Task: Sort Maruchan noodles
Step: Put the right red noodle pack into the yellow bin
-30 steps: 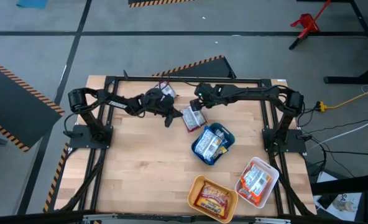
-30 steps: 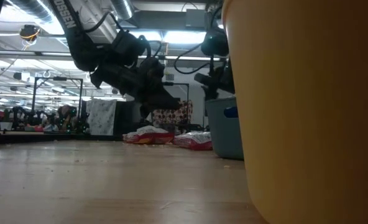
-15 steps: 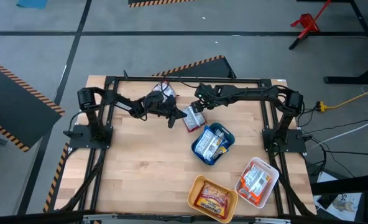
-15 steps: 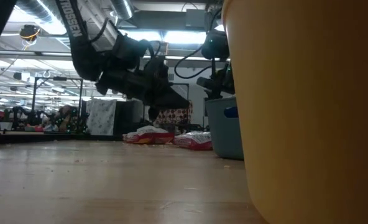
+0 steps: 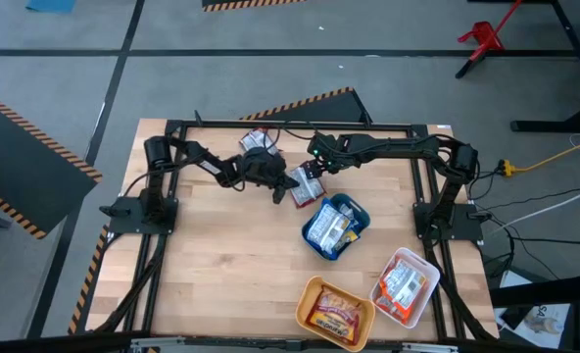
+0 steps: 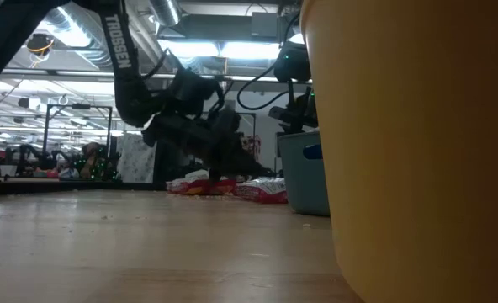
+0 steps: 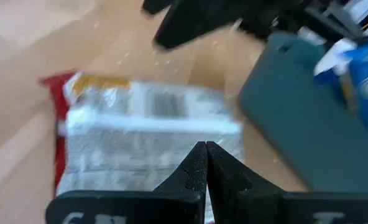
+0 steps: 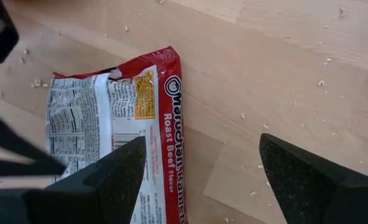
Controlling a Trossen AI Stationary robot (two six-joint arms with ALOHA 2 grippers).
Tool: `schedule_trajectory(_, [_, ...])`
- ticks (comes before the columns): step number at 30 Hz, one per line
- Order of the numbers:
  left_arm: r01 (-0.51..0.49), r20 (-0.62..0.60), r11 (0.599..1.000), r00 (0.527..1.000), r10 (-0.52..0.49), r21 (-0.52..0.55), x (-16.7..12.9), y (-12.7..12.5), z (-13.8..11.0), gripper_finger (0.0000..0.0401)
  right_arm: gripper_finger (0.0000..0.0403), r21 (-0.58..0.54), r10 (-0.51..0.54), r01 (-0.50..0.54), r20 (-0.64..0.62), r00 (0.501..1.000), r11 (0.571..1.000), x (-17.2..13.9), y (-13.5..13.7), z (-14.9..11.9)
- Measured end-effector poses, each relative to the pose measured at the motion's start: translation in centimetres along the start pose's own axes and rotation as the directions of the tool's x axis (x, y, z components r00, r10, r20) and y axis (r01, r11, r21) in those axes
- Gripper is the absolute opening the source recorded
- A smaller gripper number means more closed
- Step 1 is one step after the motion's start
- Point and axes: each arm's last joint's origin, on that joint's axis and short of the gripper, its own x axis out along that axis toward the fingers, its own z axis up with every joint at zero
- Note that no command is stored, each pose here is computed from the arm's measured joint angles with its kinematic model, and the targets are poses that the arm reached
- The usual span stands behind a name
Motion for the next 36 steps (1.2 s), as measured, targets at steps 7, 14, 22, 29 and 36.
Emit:
schedule_trajectory(7, [-0.017,-0.09,1.0,0.996,0.019,0.021,0.4,0.6,-1.5,0.0,0.0298,-0.011,0.029,-0.029,-0.008,1.0,1.0,0.0,0.2,0.1])
schedule_trajectory(14, [-0.014,-0.109,0.999,0.994,0.018,0.037,0.3,0.7,-1.7,0.0,0.0298,-0.086,0.194,-0.19,0.031,0.981,0.978,-0.2,1.4,0.9])
schedule_trajectory(22, [-0.016,-0.152,1.0,0.988,0.02,0.027,0.3,0.9,-2.0,0.0,0.0298,-0.111,0.21,-0.204,0.038,0.977,0.973,0.0,0.7,1.8])
schedule_trajectory(29, [-0.001,-0.174,1.0,0.985,0.003,0.009,0.2,0.9,-2.3,0.0,0.0298,-0.12,0.226,-0.222,0.022,0.974,0.968,0.0,0.4,2.1])
schedule_trajectory(36, [0.02,-0.191,1.0,0.981,-0.02,-0.001,-0.1,0.8,-2.5,0.0,0.0298,-0.149,0.234,-0.232,-0.008,0.972,0.961,0.0,0.4,1.9])
